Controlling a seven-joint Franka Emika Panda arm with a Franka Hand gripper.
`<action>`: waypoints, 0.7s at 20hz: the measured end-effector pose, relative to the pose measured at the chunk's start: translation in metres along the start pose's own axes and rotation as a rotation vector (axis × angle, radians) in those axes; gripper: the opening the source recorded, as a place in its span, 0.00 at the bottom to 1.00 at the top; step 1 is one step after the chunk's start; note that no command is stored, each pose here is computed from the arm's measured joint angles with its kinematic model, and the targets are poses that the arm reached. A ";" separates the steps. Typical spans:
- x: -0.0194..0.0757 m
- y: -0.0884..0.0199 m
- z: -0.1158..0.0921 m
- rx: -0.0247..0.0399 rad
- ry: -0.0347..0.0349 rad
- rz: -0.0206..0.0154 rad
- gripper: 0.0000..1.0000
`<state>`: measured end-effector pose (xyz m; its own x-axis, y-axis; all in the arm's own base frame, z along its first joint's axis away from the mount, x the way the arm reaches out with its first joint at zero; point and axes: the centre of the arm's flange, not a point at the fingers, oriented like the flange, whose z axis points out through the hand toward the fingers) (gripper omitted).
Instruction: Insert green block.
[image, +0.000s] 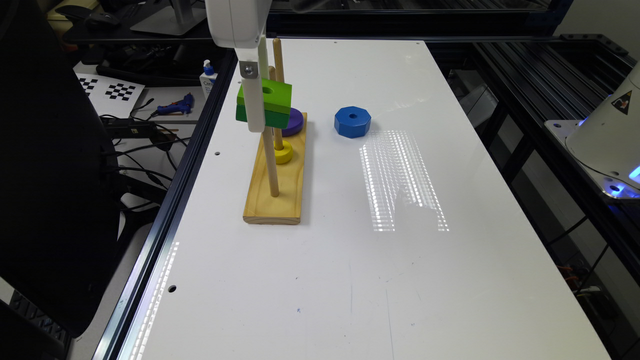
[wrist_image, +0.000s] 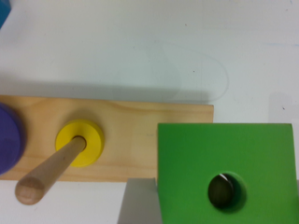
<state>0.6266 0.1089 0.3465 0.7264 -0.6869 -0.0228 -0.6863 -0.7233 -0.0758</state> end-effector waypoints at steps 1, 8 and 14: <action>0.0000 0.000 0.000 0.0000 0.0000 0.0000 0.00; -0.0001 0.000 0.001 -0.0010 -0.0011 0.0000 0.00; 0.0003 0.000 0.004 -0.0012 -0.0024 0.0003 0.00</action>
<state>0.6271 0.1091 0.3426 0.7263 -0.6869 -0.0252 -0.6866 -0.7232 -0.0746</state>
